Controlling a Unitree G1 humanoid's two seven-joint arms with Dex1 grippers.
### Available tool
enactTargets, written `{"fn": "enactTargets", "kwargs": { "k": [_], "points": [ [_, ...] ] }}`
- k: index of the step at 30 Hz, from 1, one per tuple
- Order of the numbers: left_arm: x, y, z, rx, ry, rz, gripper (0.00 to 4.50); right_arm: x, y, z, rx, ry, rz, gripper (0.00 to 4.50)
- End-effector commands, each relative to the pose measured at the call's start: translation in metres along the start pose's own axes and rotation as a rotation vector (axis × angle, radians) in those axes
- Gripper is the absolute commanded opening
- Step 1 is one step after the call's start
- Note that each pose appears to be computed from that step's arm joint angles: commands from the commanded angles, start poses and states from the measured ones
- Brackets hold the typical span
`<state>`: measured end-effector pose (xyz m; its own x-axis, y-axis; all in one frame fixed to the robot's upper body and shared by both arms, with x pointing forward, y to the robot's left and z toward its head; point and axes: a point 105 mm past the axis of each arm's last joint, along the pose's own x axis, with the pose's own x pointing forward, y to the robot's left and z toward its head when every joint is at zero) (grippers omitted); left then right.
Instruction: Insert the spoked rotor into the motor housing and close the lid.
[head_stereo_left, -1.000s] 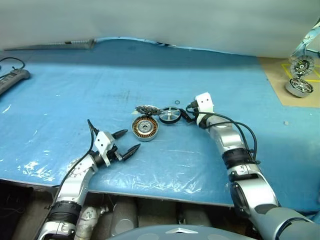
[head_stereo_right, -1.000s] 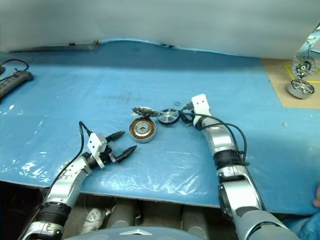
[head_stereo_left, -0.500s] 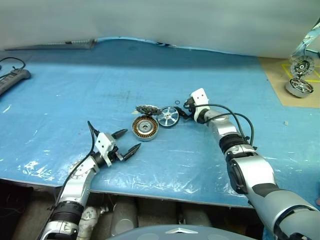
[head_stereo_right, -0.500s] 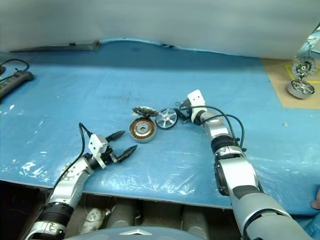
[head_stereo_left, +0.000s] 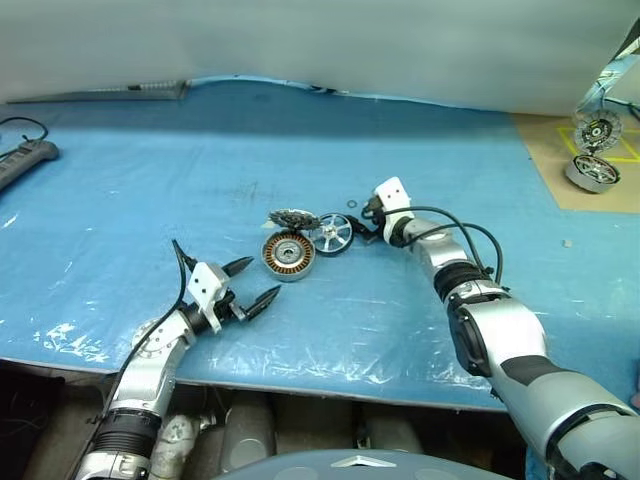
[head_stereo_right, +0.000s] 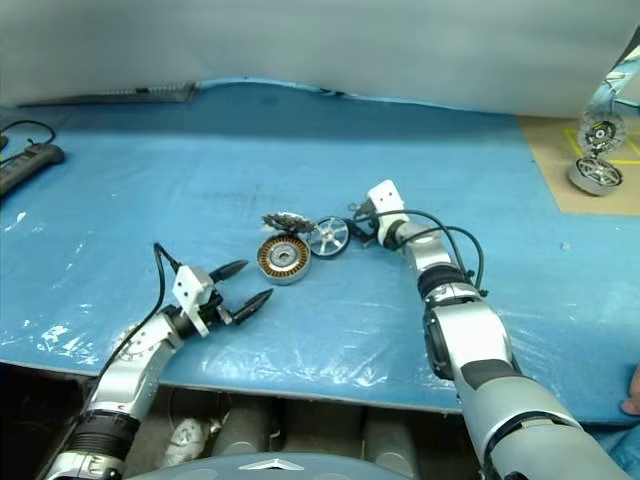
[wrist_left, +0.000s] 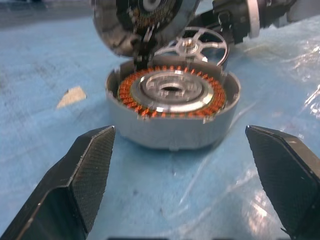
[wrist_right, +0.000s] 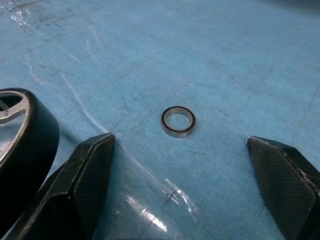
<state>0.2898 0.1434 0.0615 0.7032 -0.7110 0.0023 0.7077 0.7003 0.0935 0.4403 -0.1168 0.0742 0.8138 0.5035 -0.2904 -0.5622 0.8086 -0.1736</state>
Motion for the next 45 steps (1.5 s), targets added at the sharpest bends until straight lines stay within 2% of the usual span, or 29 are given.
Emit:
{"fn": "enactTargets", "kwargs": {
  "k": [1,6,15,19,25,28,35,40,45],
  "points": [
    [0.002,-0.003,0.003,0.009,-0.007,0.003,4.47,0.004,0.010,-0.011,-0.014,0.060,0.016,4.50],
    [0.003,-0.005,-0.007,-0.001,0.006,0.008,4.47,0.008,0.011,-0.007,-0.015,0.065,-0.008,4.50],
    [0.003,-0.005,-0.008,-0.004,0.003,0.009,4.47,0.016,0.022,-0.002,-0.023,0.055,-0.007,4.50],
    [0.001,-0.003,-0.010,-0.007,0.006,0.009,4.50,0.018,0.023,-0.002,-0.025,0.063,-0.025,3.57],
    [-0.002,-0.002,-0.007,-0.005,0.003,0.008,4.50,0.019,0.027,-0.005,-0.022,0.068,-0.028,1.43],
    [-0.001,-0.003,-0.004,-0.004,-0.002,0.007,4.50,0.019,0.029,-0.006,-0.024,0.072,-0.026,0.57],
    [0.004,-0.006,0.005,0.002,-0.010,0.004,4.50,0.013,0.019,-0.017,-0.014,0.095,-0.055,0.55],
    [0.009,-0.009,0.018,0.007,-0.020,0.000,4.50,-0.006,-0.007,-0.038,-0.009,0.134,-0.115,0.55],
    [0.013,-0.014,0.016,-0.003,-0.014,-0.015,4.50,-0.024,-0.017,-0.059,-0.007,0.146,-0.113,0.55]
  ]
}}
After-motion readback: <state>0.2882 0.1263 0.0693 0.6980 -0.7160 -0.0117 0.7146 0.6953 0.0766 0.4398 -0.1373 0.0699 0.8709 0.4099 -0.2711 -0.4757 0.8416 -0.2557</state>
